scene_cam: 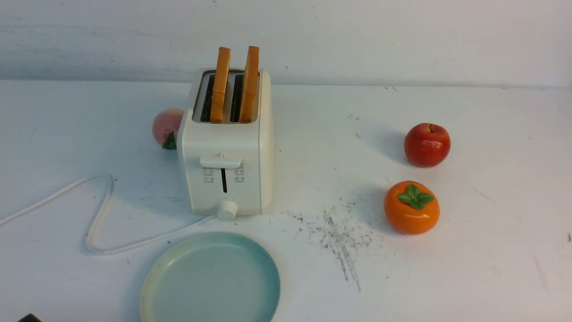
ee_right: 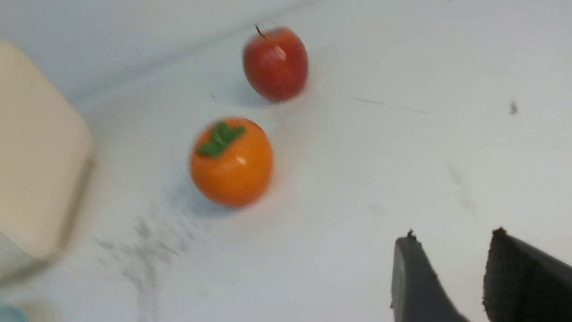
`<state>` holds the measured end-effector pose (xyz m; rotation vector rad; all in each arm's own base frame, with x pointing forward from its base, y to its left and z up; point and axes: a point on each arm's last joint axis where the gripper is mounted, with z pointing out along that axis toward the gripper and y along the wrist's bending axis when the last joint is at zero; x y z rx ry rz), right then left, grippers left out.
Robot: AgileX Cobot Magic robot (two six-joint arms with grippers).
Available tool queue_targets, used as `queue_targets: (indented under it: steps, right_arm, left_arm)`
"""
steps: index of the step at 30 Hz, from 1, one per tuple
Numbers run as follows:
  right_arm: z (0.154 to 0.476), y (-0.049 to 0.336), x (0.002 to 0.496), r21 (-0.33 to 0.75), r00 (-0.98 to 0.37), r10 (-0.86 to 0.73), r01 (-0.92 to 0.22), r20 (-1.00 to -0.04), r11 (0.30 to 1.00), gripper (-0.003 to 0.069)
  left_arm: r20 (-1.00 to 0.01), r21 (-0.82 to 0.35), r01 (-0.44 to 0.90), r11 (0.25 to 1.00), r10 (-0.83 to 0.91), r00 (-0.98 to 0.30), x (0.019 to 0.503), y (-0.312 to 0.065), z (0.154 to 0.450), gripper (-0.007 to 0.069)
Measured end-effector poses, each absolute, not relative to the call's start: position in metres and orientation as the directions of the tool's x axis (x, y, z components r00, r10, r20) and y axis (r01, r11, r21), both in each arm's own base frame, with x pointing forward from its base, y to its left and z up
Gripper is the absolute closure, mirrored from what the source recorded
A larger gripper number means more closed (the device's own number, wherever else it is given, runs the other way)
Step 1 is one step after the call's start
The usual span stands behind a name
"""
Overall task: Take toasted bread from bread machine on white table place on plate.
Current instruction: 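Reach for a toast slice standing in the toaster with the left gripper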
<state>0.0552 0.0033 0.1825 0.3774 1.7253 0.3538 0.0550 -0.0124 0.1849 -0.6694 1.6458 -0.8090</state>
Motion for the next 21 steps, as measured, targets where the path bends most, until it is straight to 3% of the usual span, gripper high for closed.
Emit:
queue_targets:
  steps: [1, 2, 4, 6, 8, 18, 21]
  right_arm:
    - [0.187, 0.004, 0.056, 0.529, -0.128, 0.53, 0.043, -0.838, 0.847, 0.0419]
    - [0.189, 0.004, 0.056, 0.582, -0.11, 0.583, 0.036, -0.805, 0.812, 0.0419]
    - [0.192, 0.004, 0.056, 0.654, -0.077, 0.654, 0.023, -0.753, 0.756, 0.0419]
    - [0.199, 0.002, 0.057, 0.763, -0.015, 0.763, -0.008, -0.647, 0.647, 0.0419]
    - [0.201, 0.001, 0.057, 0.793, 0.013, 0.794, -0.023, -0.608, 0.608, 0.0419]
    - [0.206, -0.002, 0.056, 0.824, 0.066, 0.825, -0.049, -0.561, 0.564, 0.0419]
    - [0.229, 0.001, 0.052, 0.83, 0.066, 0.836, -0.099, -0.545, 0.549, 0.0419]
  left_arm:
    - [-0.501, -0.858, -0.012, 0.514, -0.842, -0.202, 0.055, -0.013, 0.187, 0.0387]
    - [-0.459, -0.883, -0.01, 0.47, -0.866, -0.198, 0.055, -0.013, 0.188, 0.0387]
    - [-0.412, -0.907, -0.003, 0.42, -0.891, -0.189, 0.055, -0.013, 0.19, 0.0387]
    - [-0.344, -0.938, 0.01, 0.347, -0.925, -0.162, 0.056, -0.012, 0.193, 0.0387]
    - [-0.319, -0.947, 0.017, 0.32, -0.936, -0.15, 0.056, -0.011, 0.194, 0.0387]
    - [-0.215, -0.976, 0.046, 0.211, -0.971, -0.104, 0.056, -0.008, 0.199, 0.0387]
    - [-0.162, -0.984, 0.09, 0.157, -0.986, -0.049, 0.056, -0.003, 0.207, 0.0415]
